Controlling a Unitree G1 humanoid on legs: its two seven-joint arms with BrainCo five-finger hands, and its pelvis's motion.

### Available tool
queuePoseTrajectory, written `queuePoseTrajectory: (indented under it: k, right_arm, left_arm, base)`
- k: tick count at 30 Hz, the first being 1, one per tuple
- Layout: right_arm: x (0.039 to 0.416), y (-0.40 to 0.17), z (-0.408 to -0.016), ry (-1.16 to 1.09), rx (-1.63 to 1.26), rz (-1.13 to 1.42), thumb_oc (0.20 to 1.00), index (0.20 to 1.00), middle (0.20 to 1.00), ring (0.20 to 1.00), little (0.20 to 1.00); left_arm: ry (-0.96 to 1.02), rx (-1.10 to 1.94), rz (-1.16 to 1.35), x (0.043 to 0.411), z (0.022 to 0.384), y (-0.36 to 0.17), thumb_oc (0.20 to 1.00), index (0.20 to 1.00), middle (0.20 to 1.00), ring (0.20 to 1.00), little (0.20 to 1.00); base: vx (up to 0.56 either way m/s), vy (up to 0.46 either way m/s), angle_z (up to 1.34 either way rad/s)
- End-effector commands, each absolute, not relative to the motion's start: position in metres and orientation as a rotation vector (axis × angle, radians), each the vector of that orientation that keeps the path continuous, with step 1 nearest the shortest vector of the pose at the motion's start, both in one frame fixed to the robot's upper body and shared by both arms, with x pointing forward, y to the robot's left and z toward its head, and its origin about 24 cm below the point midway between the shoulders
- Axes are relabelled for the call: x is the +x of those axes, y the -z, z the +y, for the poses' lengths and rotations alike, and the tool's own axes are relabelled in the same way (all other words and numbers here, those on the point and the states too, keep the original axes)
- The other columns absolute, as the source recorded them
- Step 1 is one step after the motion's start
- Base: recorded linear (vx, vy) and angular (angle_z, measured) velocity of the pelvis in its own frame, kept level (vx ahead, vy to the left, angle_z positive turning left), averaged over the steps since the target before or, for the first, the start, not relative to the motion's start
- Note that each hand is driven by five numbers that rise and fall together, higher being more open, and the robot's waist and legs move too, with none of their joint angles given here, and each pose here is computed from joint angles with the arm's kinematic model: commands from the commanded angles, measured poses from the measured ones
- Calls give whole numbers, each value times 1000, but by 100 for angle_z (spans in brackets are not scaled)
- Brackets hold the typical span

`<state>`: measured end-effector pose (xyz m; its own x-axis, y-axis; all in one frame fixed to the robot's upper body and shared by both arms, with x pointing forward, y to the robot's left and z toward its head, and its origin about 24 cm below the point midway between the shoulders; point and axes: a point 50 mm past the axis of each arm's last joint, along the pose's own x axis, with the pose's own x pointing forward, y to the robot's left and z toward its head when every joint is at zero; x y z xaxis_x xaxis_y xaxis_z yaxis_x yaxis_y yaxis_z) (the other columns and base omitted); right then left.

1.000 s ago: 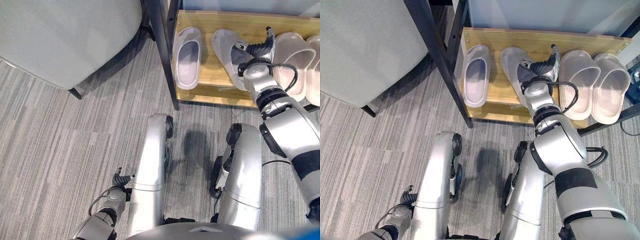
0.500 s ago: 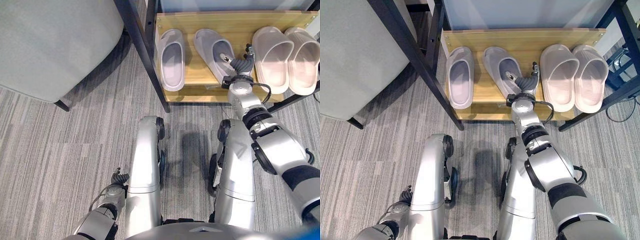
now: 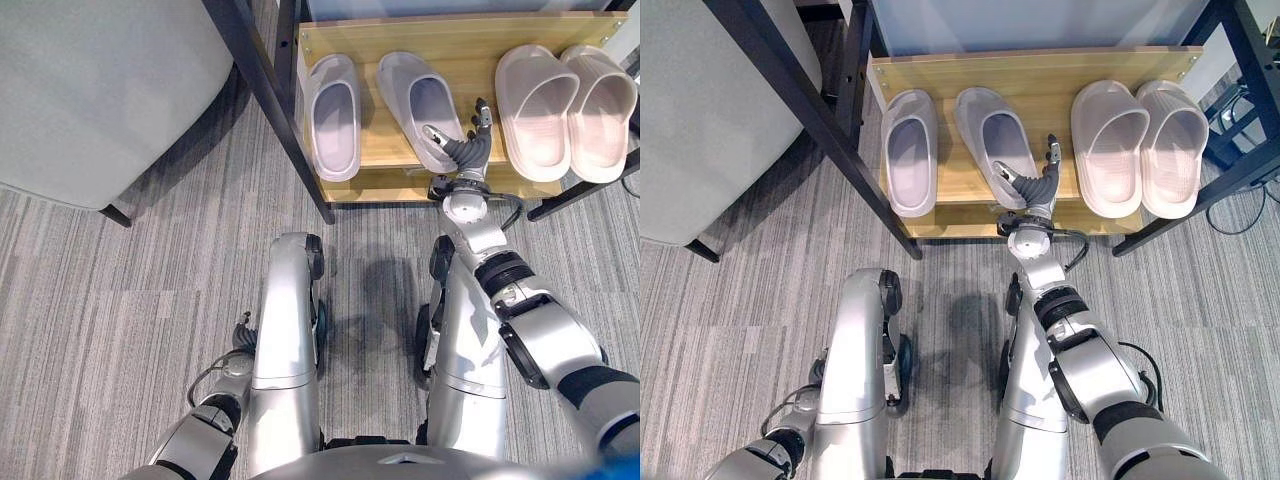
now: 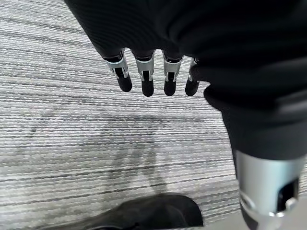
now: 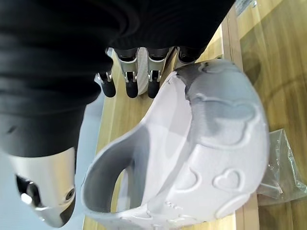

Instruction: Arrange the slippers neatly on the shoe rack.

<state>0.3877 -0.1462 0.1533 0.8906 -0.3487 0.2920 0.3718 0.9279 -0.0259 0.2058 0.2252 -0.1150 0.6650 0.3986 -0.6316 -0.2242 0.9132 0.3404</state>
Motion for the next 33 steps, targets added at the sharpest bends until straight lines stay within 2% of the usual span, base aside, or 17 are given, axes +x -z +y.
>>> queuePoseTrajectory:
  k: [1,6,33]
  right_arm:
    - [382,-185,-126,298,-19,-444,1000,1000,1000,1000,1000]
    - [374,-191,-102,194,13,-484,1000,1000,1000,1000,1000]
    - [374,-204,-49,-16,-145,-517,1000,1000,1000,1000,1000]
  left_arm:
    - [-357,310,805,191,226,122,1000,1000,1000,1000,1000]
    - [-369,339,808,194,229,120,1000,1000,1000,1000,1000]
    - [-321,466,834,189,236,122,1000,1000,1000,1000,1000]
  base:
    - [-49,-25,0]
    - [-18,-6,0]
    - [0,0,0]
